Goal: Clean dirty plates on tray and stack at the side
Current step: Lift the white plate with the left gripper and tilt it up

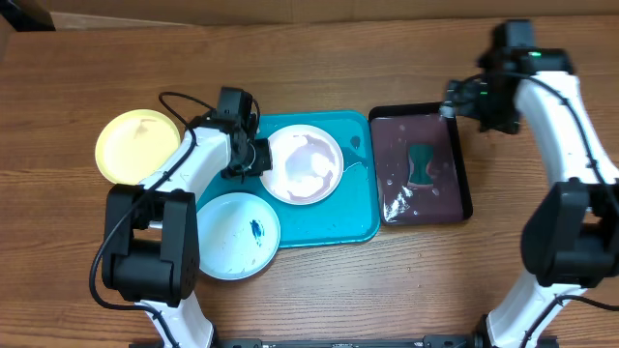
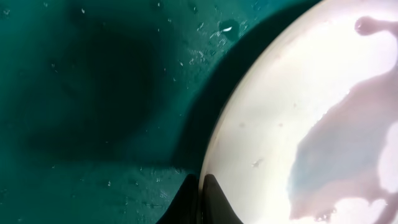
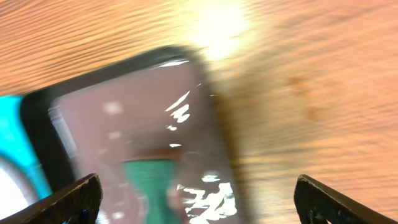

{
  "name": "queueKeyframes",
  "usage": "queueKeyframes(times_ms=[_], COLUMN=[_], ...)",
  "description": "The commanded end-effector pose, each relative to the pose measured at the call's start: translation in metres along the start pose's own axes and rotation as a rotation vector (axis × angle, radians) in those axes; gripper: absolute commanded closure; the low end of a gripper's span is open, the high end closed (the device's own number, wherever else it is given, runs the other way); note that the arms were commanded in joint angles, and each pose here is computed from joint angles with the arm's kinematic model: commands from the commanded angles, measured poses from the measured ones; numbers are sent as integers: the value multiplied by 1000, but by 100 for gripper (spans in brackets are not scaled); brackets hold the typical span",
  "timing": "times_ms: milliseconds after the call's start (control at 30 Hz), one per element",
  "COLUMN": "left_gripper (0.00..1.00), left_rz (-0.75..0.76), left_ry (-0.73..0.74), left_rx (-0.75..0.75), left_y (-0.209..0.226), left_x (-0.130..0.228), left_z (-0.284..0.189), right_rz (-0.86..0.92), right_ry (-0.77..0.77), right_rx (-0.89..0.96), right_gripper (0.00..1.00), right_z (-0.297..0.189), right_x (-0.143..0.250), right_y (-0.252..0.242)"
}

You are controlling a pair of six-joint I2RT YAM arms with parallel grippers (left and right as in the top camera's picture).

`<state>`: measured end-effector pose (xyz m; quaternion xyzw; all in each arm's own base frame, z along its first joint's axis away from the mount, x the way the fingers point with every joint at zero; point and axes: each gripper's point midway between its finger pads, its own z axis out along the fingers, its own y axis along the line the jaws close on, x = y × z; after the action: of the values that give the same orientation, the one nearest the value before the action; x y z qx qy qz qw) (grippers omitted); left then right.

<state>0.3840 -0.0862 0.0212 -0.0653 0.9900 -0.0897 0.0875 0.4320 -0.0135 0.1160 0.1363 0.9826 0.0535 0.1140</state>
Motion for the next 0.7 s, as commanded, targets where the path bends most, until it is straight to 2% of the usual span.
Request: queueKeyframes(times_ms=[0,167,300,467,667], left_gripper=[96,96,96,96,96], left_rz=[12,49,91,171,295], left_ry=[-126,-244,-326,-417,-538], left_rx=[28,64,94,40,-83], left_y=[-16,-40,-67,-106,-163], left_x=[-46,-89,-109,-112,-95], left_z=[-40,-94,-133,-156,-164], right_rz=[71,137,158,159,159], right_ry=[-29,-49,-52,-52,-52], right_rx=[17,30,36,36,36], right_gripper=[0,0,0,0,0], right_z=[-9,-13,-14,-14,-14], right_x=[-10,-17,-18,-18,-18], right_y=[-30,-59,-69,-69,-69])
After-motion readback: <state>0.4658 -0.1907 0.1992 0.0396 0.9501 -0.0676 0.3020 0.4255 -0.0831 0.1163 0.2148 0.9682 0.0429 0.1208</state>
